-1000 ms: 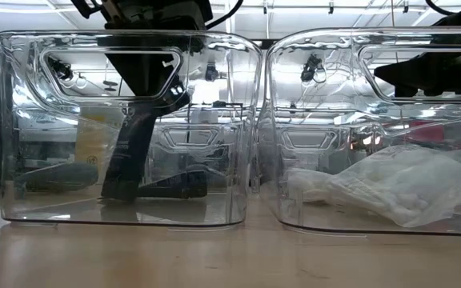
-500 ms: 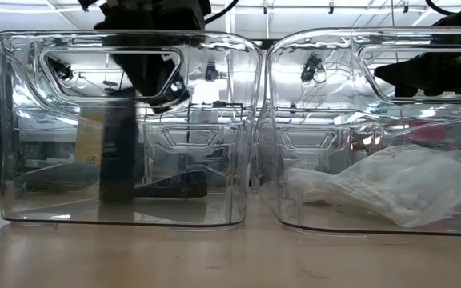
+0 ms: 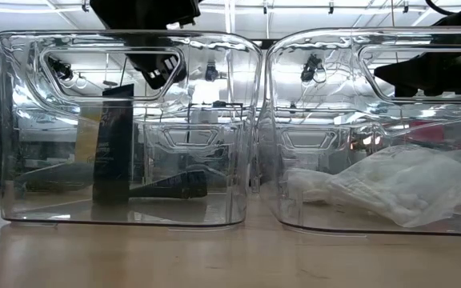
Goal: Pick & Place Travel size toiletries
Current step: Put the top deodorant into the top left transparent bin
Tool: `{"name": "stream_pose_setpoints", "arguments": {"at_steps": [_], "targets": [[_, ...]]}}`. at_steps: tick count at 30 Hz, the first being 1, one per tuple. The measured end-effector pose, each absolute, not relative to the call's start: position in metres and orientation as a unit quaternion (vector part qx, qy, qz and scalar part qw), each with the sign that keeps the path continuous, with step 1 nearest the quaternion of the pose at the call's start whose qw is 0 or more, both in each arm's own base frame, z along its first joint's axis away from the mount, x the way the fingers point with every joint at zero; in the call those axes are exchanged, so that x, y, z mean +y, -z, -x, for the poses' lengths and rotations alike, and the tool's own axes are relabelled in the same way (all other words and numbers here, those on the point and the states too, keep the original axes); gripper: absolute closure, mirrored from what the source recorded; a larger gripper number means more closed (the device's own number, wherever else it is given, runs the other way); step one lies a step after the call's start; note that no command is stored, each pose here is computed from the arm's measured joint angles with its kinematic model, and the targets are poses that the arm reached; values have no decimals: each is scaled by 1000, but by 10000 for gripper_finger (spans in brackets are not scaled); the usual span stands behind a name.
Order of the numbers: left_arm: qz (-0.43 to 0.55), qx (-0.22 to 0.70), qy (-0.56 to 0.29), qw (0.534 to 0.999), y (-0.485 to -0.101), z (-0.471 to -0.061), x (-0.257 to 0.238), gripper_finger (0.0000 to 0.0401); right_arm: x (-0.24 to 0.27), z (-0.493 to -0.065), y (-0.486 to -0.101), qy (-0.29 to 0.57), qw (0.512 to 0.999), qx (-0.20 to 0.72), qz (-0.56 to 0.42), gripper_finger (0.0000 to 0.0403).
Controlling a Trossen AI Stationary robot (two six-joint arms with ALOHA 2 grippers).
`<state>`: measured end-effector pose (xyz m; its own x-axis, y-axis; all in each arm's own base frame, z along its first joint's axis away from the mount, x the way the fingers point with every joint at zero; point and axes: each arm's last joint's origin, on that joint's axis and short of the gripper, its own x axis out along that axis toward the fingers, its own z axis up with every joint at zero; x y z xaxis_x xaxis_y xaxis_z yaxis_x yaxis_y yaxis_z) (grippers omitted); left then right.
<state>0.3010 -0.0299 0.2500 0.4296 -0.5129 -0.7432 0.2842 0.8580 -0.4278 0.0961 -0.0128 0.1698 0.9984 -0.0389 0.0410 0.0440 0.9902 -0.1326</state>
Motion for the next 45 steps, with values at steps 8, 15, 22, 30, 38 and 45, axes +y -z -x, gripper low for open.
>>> {"name": "stream_pose_setpoints", "arguments": {"at_steps": [8, 15, 22, 30, 38, 45], "targets": [[93, 467, 222, 851, -260, -295, -28, 276, -13, -96, -170, 21, 997, -19, 67, 389], [55, 448, 201, 869, -275, -283, -25, 299, -13, -96, -170, 21, 997, -19, 67, 389], [32, 440, 181, 879, -283, -275, -23, 335, -13, -96, -170, 21, 997, -19, 67, 389], [14, 441, 160, 883, -284, -274, -22, 360, -13, -96, -170, 21, 997, -19, 67, 389], [-12, 418, 126, 899, -301, -259, -19, 376, -13, -96, -170, 21, 997, -19, 67, 389], [-30, 406, 89, 909, -312, -247, -15, 389, -13, -96, -170, 21, 997, -19, 67, 389]]}}
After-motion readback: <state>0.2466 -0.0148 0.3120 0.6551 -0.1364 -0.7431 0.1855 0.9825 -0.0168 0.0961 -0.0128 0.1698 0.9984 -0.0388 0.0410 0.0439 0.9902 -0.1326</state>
